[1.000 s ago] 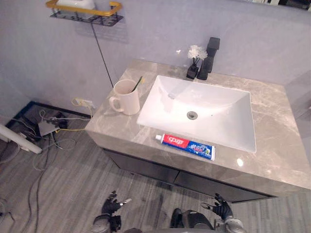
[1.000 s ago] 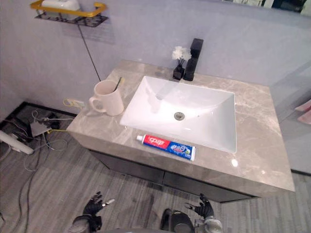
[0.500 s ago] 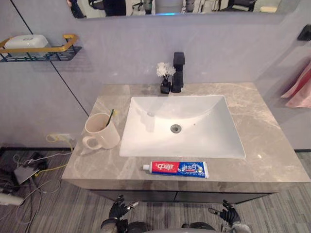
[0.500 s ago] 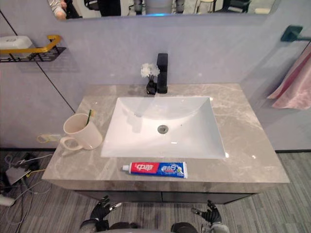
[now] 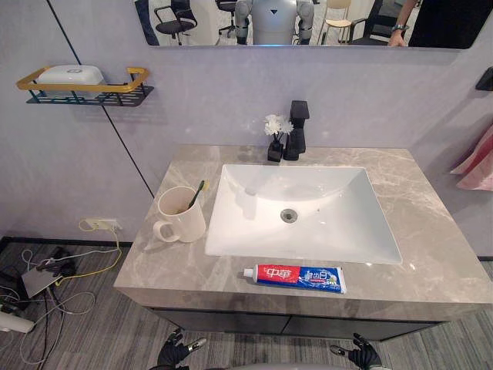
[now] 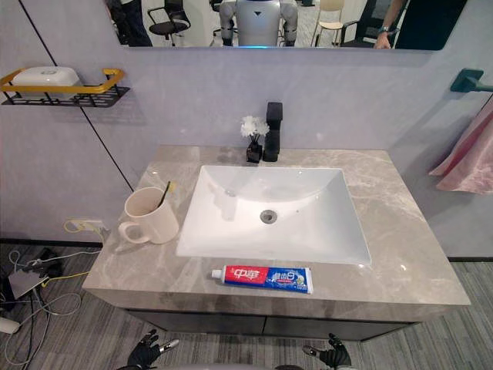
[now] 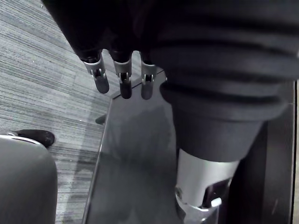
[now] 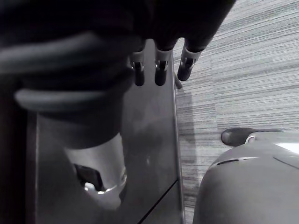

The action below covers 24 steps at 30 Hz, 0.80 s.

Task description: Organize washtable

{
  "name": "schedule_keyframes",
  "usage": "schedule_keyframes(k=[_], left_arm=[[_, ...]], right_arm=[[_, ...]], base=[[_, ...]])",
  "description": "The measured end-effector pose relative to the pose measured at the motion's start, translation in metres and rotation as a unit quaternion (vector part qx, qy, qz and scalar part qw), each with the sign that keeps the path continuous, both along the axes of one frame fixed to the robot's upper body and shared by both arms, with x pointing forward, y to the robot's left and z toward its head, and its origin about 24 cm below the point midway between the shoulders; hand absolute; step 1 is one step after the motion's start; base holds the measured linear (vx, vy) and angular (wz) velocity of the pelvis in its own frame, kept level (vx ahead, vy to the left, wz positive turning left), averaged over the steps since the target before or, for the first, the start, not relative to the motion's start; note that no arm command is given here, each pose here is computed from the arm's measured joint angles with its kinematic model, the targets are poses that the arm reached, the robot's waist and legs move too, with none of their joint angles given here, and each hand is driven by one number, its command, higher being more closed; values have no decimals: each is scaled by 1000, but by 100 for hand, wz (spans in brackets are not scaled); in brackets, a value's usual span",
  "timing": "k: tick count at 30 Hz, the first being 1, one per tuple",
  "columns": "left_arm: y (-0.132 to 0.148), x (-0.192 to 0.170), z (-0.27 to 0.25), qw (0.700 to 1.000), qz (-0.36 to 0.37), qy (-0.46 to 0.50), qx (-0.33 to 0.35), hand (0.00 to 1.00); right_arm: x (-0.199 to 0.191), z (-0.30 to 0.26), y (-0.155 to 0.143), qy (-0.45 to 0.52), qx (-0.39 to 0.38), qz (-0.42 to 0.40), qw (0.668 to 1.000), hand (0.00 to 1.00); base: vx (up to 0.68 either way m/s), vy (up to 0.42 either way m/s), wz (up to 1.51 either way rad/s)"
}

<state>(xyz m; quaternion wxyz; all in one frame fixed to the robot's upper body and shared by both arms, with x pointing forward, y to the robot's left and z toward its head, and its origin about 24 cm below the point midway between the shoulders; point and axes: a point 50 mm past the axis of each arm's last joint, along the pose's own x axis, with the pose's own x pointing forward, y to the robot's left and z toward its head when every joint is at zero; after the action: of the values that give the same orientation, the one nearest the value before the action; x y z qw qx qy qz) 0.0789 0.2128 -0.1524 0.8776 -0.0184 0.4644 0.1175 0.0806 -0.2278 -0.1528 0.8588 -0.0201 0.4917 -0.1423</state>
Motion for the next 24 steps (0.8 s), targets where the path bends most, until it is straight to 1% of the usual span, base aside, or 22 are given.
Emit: schedule_keyframes(k=[5, 7, 10, 17, 22, 24], left_arm=[[-1, 2, 0, 1000, -6, 2, 3, 0], [-1, 3, 0, 1000, -9, 3, 5, 0], [-2, 6, 1, 1000, -11, 1, 13, 0], [2, 19, 7, 999, -4, -24, 25, 0], [19, 20, 12, 998, 30, -35, 40, 0], [39, 19, 17, 996, 58, -41, 61, 0]], right_arm=[[-1, 1, -6, -1, -4, -11, 1000, 0], [-2, 2, -12, -5, -5, -28, 1000, 0], [-4, 5, -23, -15, -5, -74, 997, 0], [-9, 7, -34, -15, -11, -102, 995, 0], [-11, 7, -38, -9, -14, -102, 995, 0], [-11, 8, -41, -10, -17, -101, 995, 0]], base=[[0, 0, 3], [10, -6, 15], [57, -7, 16], [91, -10, 17], [-1, -9, 3], [-93, -14, 11]])
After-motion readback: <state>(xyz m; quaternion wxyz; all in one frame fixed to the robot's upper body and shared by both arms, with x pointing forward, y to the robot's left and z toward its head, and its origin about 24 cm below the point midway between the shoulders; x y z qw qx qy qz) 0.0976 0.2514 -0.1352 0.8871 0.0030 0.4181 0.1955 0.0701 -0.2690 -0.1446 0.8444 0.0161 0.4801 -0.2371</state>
